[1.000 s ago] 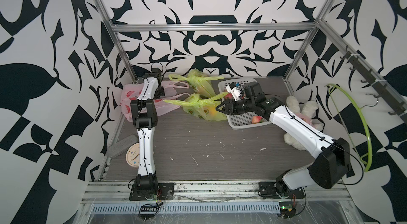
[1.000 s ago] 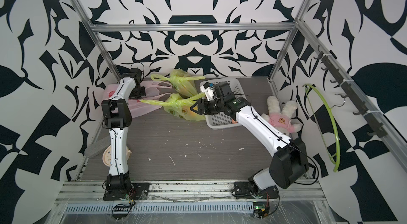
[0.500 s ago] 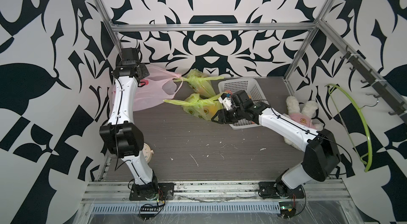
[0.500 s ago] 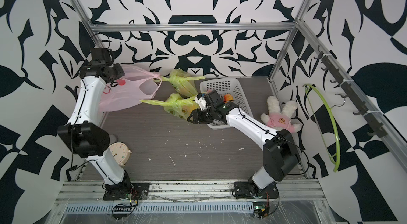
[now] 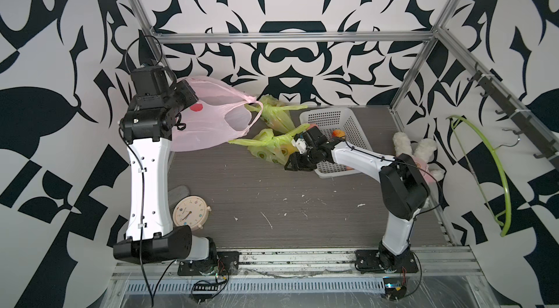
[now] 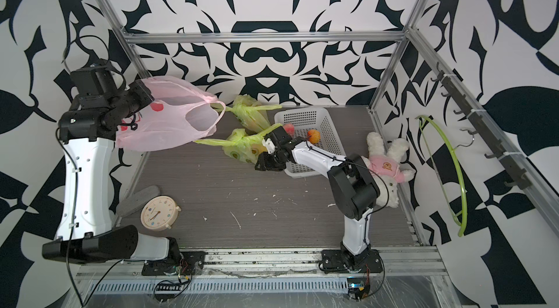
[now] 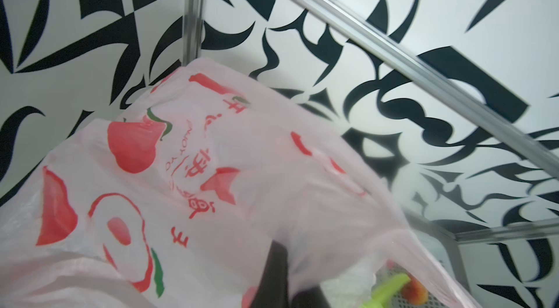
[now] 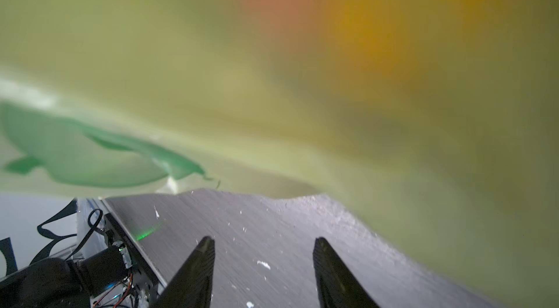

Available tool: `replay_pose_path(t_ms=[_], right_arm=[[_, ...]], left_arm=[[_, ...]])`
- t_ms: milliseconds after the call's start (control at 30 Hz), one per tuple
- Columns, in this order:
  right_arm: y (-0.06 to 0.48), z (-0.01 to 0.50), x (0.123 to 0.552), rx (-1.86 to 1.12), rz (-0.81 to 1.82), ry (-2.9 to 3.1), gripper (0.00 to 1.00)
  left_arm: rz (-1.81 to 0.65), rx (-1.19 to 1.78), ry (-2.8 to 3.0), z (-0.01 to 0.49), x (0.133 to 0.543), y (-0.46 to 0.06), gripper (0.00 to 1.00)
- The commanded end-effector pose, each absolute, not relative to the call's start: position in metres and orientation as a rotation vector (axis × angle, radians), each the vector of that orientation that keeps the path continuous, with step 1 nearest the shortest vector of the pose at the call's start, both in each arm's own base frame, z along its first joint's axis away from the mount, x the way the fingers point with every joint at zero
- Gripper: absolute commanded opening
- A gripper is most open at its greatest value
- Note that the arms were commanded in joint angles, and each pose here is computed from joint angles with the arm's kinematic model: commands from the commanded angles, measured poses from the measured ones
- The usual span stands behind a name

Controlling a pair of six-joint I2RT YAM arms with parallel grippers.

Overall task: Place the peach into a plastic bag & tie a knot
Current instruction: Move the plastic bag to the center of the board.

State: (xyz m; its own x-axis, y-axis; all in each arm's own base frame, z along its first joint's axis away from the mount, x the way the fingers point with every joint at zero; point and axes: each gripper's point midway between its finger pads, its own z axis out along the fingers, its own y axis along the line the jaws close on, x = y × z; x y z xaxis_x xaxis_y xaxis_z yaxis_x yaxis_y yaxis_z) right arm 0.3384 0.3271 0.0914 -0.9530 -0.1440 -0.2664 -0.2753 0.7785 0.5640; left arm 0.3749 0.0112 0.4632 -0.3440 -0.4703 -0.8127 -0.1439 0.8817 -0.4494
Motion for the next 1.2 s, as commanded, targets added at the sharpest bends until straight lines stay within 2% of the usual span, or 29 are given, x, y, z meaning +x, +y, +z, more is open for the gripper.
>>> replay_pose_path(t_ms=[0, 367, 500, 700, 933, 1167], right_arm=[[0.349, 0.119, 0.371, -0.333, 0.948, 2.648, 0.54], [0.413, 0.123, 0.464, -0.215, 1.01, 2.566, 0.55], [0.436, 0.145, 0.473, -0.271, 1.128, 2.546, 0.55], [0.418, 0.221, 0.434, -0.395, 1.201, 2.44, 0.58], [0.316, 0.24, 0.374, -0.282, 1.056, 2.492, 0.62], [0.26, 0.261, 0.295, -0.278, 1.013, 2.439, 0.7]], left_arm=[[-0.565, -0.392, 1.968, 0.468, 0.35, -0.022, 0.0], [-0.907, -0.299, 2.082, 0.425, 0.292, -0.087, 0.0], [-1.024, -0.288, 2.114, 0.405, 0.288, -0.103, 0.0], [-1.174, -0.287, 2.084, 0.392, 0.294, -0.118, 0.0], [-1.168, -0.338, 2.038, 0.383, 0.31, -0.114, 0.0], [-1.131, -0.36, 2.032, 0.38, 0.318, -0.111, 0.0]])
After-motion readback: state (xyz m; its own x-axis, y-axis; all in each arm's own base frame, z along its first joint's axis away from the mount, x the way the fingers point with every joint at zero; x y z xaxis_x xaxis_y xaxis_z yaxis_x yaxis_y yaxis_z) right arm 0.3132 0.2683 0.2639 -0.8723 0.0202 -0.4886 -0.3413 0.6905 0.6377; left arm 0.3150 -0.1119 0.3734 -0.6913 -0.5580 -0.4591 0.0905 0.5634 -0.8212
